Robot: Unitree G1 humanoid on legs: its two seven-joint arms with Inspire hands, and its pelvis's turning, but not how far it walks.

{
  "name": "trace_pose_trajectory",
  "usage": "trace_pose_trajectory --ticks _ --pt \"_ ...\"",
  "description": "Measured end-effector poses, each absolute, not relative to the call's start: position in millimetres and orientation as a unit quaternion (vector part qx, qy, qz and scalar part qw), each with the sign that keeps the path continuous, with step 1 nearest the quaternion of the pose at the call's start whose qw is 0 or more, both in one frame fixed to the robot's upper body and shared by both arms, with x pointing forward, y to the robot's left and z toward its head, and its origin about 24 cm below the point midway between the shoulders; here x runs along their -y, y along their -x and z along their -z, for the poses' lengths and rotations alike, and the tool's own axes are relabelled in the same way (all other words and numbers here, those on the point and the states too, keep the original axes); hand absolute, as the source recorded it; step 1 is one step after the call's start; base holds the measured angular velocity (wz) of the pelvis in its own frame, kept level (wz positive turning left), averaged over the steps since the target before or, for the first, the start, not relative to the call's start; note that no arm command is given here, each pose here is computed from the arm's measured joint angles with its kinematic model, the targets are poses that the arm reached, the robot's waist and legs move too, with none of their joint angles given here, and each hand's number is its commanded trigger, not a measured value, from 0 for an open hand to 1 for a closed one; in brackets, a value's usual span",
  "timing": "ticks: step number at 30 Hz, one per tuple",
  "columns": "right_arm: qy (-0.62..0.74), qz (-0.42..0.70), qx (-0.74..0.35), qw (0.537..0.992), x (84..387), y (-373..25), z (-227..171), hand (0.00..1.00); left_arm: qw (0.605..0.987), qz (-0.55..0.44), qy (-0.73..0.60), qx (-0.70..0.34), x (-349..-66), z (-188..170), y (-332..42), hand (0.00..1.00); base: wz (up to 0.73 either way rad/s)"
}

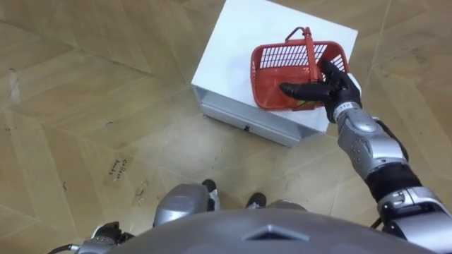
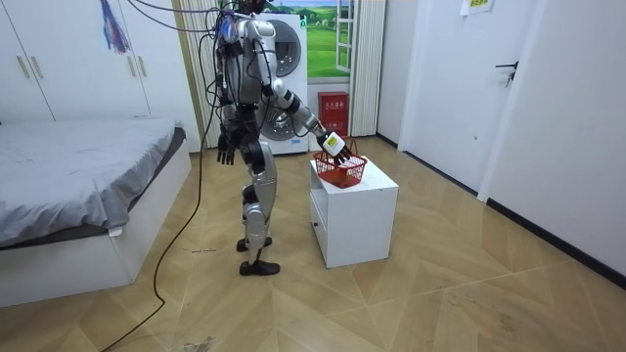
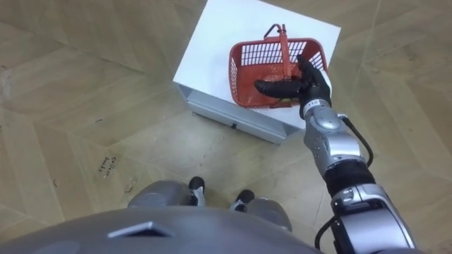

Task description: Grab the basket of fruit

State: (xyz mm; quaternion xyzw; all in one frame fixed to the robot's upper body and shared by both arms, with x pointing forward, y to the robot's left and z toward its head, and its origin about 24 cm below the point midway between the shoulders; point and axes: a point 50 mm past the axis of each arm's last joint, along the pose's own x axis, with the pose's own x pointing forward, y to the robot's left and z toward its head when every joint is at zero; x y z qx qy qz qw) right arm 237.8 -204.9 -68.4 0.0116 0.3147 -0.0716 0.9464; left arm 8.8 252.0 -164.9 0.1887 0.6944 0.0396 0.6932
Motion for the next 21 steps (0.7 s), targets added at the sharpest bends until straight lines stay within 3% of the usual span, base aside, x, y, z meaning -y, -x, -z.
trace_pose_trajectory --ticks 21 --pt "-0.016 0.073 -0.293 0.953 203.1 -238.2 60.2 0.0 0.696 -0.038 -0.185 -0.693 -250.4 165.3 -10.6 0.0 -0.01"
